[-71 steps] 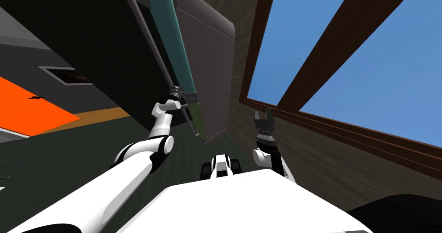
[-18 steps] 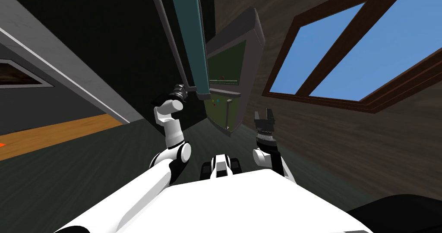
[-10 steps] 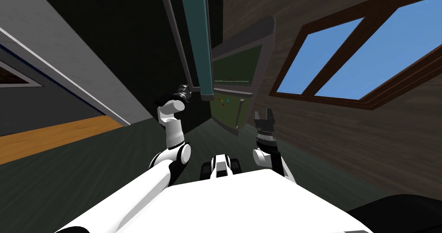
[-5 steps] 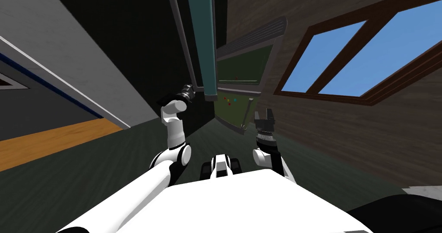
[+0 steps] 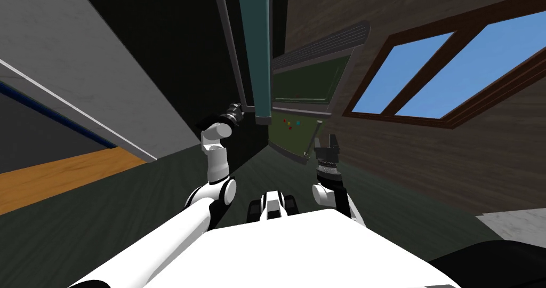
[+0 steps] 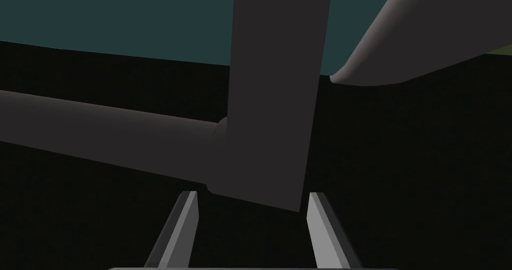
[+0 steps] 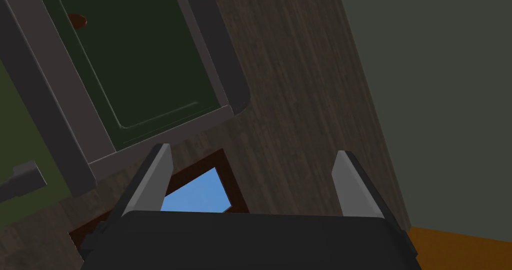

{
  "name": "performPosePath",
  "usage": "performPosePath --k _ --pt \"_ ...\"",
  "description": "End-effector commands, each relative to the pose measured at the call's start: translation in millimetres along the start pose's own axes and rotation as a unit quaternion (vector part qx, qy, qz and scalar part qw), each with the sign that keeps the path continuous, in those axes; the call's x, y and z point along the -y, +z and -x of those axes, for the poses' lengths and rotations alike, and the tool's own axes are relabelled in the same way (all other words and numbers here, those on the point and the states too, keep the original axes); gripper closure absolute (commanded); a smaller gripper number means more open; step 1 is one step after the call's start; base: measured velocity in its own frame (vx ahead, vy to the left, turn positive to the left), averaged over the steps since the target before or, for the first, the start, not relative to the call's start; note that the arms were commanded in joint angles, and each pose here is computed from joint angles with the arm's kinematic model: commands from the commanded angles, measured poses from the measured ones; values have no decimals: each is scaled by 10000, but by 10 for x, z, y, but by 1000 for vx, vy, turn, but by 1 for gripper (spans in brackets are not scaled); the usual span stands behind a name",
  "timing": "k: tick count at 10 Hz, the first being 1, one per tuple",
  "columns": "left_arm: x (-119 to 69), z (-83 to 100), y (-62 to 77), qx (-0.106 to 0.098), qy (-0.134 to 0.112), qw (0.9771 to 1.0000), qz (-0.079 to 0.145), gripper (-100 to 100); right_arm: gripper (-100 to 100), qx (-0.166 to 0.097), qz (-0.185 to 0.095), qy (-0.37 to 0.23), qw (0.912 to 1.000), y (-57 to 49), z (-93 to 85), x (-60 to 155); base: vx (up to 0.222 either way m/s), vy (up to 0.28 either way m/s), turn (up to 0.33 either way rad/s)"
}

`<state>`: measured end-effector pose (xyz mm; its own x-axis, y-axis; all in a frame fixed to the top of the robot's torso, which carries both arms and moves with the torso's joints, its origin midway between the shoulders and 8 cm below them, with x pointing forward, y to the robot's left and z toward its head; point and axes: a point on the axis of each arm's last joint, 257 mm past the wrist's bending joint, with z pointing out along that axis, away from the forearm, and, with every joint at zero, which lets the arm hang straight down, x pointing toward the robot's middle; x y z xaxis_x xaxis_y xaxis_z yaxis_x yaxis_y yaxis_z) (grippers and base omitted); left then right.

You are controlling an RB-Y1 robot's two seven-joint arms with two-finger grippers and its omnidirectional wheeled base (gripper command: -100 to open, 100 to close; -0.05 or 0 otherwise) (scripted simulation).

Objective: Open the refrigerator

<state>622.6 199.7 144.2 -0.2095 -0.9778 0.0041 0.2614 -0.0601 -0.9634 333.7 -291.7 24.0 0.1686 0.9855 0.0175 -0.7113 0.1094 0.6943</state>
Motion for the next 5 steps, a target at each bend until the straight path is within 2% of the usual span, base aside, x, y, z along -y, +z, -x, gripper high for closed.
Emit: performPosePath --k 1,4,5 --pt "2 -92 -9 -119 -36 9999 2 100 0 -1 1 -1 10000 0 0 0 81 234 -56" --pt "8 -278 -31 -360 -107 9993 4 100 0 -1 -1 -2 10000 0 1 0 82 297 -70" --pt "8 -278 -31 -360 -107 9993 4 100 0 -1 -1 -2 10000 0 1 0 88 231 -36"
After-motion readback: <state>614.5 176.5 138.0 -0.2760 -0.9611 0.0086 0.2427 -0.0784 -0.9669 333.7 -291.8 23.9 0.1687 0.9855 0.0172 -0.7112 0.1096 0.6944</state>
